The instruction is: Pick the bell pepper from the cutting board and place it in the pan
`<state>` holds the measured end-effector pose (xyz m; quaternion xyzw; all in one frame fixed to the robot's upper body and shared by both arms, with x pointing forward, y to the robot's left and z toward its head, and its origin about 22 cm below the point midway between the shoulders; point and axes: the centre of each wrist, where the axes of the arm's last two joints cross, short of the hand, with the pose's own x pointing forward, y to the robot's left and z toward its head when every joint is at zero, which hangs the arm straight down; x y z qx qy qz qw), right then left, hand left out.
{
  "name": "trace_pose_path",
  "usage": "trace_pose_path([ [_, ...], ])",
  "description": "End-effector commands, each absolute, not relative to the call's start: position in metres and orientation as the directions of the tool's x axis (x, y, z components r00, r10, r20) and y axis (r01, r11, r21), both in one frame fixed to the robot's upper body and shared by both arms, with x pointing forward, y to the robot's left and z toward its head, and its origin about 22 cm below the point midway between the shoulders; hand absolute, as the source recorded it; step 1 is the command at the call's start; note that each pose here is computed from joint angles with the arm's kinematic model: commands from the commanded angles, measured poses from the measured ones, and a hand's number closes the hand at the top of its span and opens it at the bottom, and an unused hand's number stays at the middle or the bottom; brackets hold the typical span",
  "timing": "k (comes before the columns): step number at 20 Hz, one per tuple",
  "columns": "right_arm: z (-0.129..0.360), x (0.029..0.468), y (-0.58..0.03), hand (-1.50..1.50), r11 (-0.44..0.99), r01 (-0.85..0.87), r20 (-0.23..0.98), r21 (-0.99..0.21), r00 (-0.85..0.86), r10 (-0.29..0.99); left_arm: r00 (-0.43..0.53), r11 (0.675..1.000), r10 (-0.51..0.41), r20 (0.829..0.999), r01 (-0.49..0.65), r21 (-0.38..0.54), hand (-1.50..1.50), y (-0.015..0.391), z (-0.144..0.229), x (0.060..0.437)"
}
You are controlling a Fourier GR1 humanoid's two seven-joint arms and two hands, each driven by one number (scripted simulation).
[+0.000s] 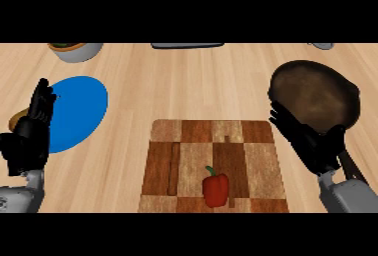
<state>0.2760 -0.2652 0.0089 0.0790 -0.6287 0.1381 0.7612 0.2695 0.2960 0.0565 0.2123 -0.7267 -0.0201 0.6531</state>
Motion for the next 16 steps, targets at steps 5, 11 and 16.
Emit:
trace_pose_path([
  [5, 0.090, 0.294, -0.198, 1.50, 0.836, -0.548, 0.964, -0.025, -0.234, -0.124, -0.152, 0.990, -0.141, 0.978, -0.016, 0.140, 0.00, 0.226, 0.042, 0.257],
  [11, 0.064, 0.228, -0.262, -1.50, 0.918, -0.321, 0.946, -0.233, -0.294, 0.137, -0.128, 0.996, -0.041, 0.991, 0.078, 0.051, 0.00, 0.218, 0.009, 0.236],
  [16, 0.100, 0.205, -0.277, -1.50, 0.825, -0.314, 0.861, -0.469, -0.370, 0.348, -0.117, 0.995, -0.029, 0.993, 0.092, 0.040, 0.00, 0.222, 0.018, 0.241],
])
